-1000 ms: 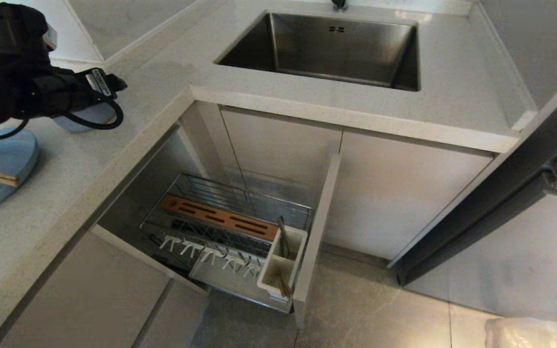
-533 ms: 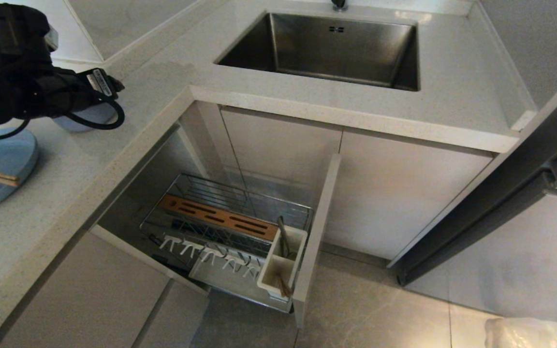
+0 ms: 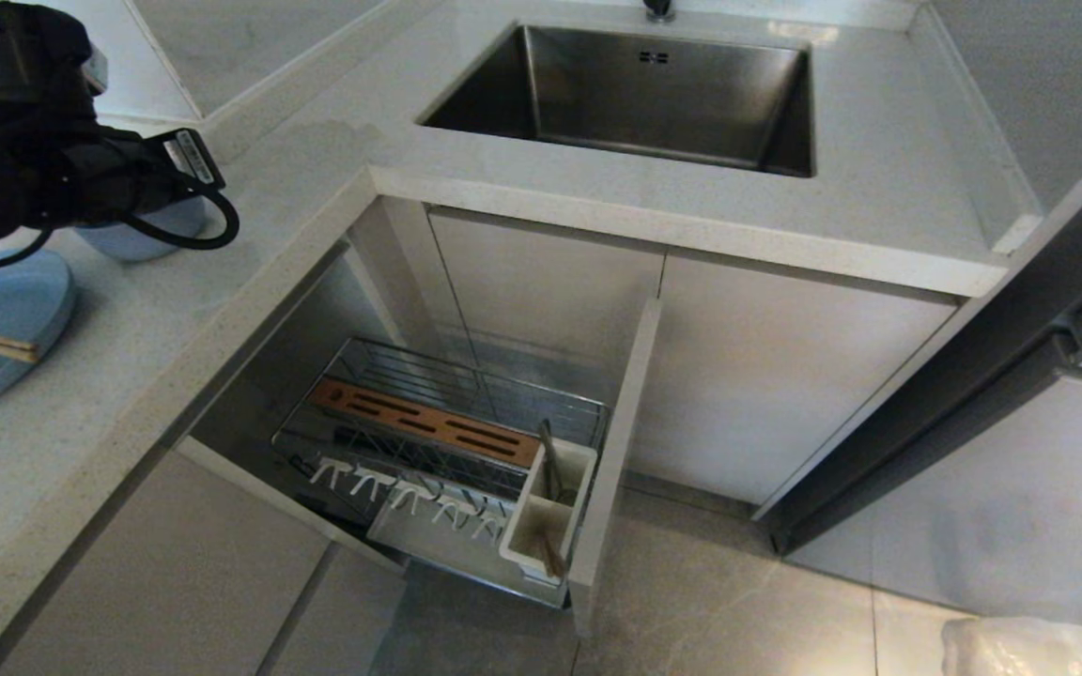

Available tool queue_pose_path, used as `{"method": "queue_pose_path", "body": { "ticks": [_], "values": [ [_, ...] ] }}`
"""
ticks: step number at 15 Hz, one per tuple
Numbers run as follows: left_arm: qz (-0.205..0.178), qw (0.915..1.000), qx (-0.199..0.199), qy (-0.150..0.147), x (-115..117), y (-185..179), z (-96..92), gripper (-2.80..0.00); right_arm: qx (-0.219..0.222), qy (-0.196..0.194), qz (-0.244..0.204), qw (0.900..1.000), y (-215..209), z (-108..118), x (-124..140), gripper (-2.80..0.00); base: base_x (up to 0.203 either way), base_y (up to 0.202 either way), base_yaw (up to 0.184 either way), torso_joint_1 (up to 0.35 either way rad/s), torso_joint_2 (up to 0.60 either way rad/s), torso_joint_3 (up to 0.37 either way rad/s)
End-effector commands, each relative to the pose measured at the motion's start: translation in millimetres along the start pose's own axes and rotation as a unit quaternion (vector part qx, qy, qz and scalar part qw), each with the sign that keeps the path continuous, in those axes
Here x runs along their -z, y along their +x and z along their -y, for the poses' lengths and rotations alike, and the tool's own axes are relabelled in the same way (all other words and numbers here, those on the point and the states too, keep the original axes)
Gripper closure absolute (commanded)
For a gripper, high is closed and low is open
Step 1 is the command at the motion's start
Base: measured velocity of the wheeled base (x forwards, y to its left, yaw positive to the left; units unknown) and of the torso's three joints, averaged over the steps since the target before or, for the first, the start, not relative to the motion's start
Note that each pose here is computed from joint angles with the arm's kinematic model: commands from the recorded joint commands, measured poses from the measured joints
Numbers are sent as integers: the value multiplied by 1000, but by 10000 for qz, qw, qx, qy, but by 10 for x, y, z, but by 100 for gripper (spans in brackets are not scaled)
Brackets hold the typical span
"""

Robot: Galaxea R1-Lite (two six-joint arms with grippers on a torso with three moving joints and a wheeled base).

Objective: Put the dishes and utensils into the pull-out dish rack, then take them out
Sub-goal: Pick up the bowl and place it in the cupboard

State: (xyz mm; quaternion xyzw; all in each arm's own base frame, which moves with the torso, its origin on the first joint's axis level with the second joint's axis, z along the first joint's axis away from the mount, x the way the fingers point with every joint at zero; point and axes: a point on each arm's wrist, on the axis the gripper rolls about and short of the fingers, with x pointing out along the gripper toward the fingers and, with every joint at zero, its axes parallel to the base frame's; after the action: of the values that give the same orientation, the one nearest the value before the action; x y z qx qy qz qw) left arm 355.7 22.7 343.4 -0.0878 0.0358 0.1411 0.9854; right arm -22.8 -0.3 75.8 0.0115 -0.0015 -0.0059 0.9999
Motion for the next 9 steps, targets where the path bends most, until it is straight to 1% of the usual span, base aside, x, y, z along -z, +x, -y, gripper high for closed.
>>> {"method": "queue_pose_path", "body": {
  "ticks": [1, 3, 5, 9],
  "values": [
    [42, 10000, 1, -17, -33, -41, -7, 0, 2, 0, -6, 10000, 1, 0, -1, 0, 0, 0, 0, 0, 0, 0],
    [92, 10000, 19, -28, -78, -118, -14, 0, 2, 0, -6, 10000, 1, 0, -1, 0, 0, 0, 0, 0, 0, 0],
    [182, 9998, 82, -28, -155, -277, -35, 0, 2, 0, -2, 10000, 1, 0, 0, 0, 0, 0, 0, 0, 0, 0],
    [538, 9977, 385, -141, -388, -765, -78, 0, 2, 0, 0, 10000, 0, 0, 0, 0, 0, 0, 0, 0, 0, 0]
  ]
}}
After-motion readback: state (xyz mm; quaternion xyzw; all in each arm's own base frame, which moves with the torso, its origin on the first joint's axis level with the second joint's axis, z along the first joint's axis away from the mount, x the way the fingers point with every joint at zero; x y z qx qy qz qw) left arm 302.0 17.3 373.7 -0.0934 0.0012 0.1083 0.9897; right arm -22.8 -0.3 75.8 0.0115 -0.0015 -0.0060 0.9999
